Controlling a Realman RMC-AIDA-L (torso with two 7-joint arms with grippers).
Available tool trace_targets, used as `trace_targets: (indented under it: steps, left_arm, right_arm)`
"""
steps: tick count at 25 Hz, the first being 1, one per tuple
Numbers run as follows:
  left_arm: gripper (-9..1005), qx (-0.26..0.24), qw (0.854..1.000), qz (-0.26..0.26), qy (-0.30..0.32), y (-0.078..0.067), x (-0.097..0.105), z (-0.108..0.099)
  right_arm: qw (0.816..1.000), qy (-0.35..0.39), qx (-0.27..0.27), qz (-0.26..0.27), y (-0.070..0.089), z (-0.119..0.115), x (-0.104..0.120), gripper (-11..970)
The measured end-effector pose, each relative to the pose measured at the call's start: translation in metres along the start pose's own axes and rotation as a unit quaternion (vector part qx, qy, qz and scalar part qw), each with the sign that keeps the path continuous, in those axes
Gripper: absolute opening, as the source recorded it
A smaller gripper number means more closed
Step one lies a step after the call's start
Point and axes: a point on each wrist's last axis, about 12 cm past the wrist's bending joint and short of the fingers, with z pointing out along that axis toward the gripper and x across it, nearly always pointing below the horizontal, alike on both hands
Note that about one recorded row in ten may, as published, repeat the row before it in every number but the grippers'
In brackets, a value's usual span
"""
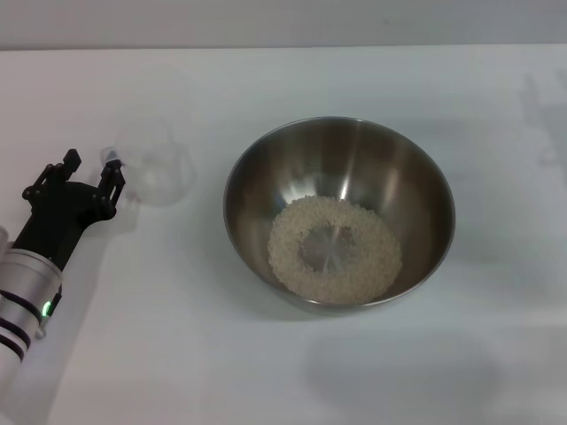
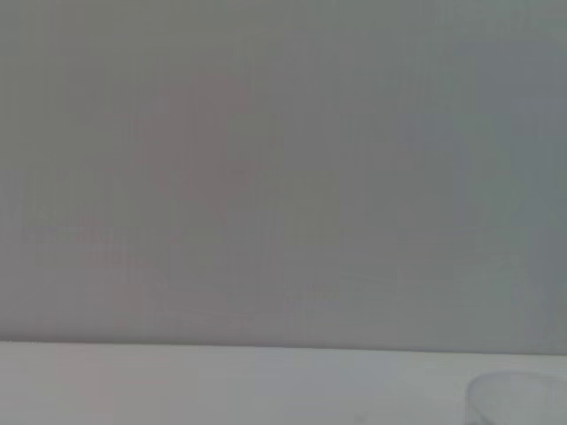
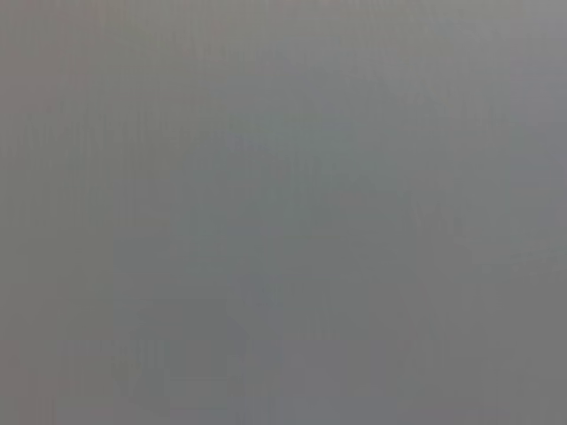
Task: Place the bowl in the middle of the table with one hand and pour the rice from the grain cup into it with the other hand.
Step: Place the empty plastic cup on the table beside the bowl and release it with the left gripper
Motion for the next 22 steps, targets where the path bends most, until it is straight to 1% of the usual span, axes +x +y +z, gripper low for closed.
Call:
trace_targets:
  steps: [4,7,10,12,17,18,20,21,22]
  left_arm:
    - [526,0.005,1.0,-0.006,0.003,0.0,0.0,0.001]
    - [584,0.012,1.0,0.003,0.008,-0.001,-0.003,0.01]
    - [584,0.014,1.0,0.006,0.01,-0.002,-0.004,0.013]
    - [584,0.023,1.0,0.016,0.008,-0.004,-0.01,0.025]
    - [584,0.023,0.999,0.02,0.015,-0.003,-0.01,0.028]
    - [584,0.02,0.999,0.017,0.018,-0.002,-0.007,0.024]
    - [584,0.02,0.999,0.017,0.018,-0.002,-0.007,0.024]
    - [584,0.011,1.0,0.009,0.015,0.002,-0.003,0.013]
    - [584,0.007,1.0,0.006,0.013,0.003,-0.001,0.009]
  right_arm:
    - [1.0,0.0,0.0,0.0,0.0,0.0,0.0,552]
    - [1.0,0.0,0.0,0.0,0.0,0.0,0.0,552]
    - [1.0,0.0,0.0,0.0,0.0,0.0,0.0,552]
    - [1.0,-0.001,-0.001,0.001,0.001,0.001,0.0,552]
    - [1.0,-0.003,-0.002,0.002,0.001,0.002,0.0,551]
    - [1.0,-0.003,-0.002,0.002,0.001,0.002,0.0,551]
    - [1.0,-0.003,-0.002,0.002,0.002,0.002,0.0,551]
    - [1.0,-0.003,-0.002,0.002,0.002,0.002,0.0,551]
    - [1.0,-0.003,-0.002,0.003,0.002,0.002,0.0,551]
